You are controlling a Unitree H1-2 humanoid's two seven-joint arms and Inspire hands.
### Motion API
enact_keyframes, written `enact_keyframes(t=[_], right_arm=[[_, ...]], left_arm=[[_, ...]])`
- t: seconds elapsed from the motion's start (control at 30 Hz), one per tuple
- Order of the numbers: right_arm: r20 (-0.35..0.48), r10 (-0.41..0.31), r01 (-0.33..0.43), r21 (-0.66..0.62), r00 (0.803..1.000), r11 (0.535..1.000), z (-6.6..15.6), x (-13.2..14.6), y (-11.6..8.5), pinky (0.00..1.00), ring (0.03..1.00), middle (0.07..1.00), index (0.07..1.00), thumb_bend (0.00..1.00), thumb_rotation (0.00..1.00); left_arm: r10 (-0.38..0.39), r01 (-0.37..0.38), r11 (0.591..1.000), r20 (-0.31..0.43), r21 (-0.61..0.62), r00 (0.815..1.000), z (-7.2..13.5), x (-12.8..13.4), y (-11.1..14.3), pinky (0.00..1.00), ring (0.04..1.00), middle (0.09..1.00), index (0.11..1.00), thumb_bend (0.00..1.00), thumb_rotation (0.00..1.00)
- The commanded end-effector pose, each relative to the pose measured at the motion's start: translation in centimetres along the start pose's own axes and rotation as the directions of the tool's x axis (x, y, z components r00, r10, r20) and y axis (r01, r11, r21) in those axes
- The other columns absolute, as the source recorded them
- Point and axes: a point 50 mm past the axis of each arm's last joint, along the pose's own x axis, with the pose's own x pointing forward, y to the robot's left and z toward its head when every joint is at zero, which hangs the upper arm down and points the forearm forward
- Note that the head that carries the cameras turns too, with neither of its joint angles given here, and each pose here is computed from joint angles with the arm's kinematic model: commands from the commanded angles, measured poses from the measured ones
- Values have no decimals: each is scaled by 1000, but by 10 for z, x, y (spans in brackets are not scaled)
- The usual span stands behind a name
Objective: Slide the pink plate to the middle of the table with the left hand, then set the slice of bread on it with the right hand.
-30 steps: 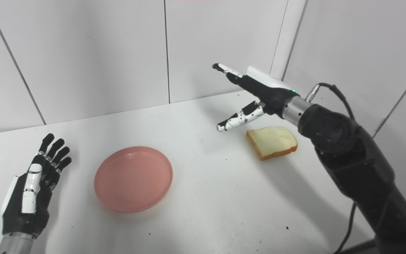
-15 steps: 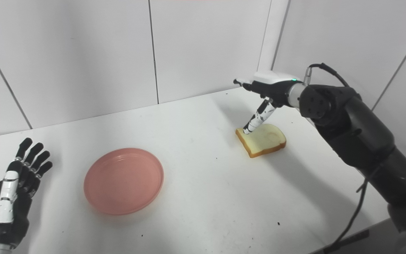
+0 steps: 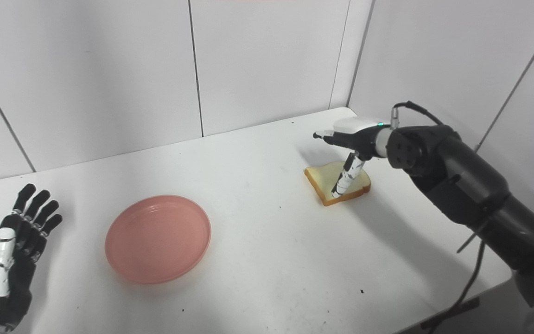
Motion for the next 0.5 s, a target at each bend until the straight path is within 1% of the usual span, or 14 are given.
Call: enact_keyframes(t=[0.0,0.07,0.17,0.3,0.4,0.47], right_arm=[[-17,-113,110,-106,993,988,-2,-4,-21,990,1000,1000,1000,1000,337],[-26,-109,104,-144,994,984,0,-1,-22,997,1000,1000,1000,1000,354],[-38,-95,87,-167,995,982,2,5,-24,1000,1000,1000,1000,1000,371],[-29,-80,73,-183,996,980,2,14,-21,1000,1000,1000,1000,1000,375],[-57,-49,37,-190,997,981,2,22,-17,1000,1000,1000,1000,1000,387],[-55,-51,39,-185,997,982,1,27,-14,1000,1000,1000,1000,1000,371]], left_arm=[[-5,4,1000,58,14,998,14,4,1,918,928,950,936,468,1000],[-6,6,1000,56,17,998,14,3,1,921,930,951,939,473,1000],[0,-2,1000,60,30,998,14,2,2,916,928,949,939,474,1000],[2,-4,1000,63,30,998,15,1,1,913,924,943,926,473,1000],[3,-6,999,59,37,998,16,-1,1,911,923,943,928,482,1000],[4,-6,999,54,41,999,17,-2,1,912,926,945,930,491,1000]])
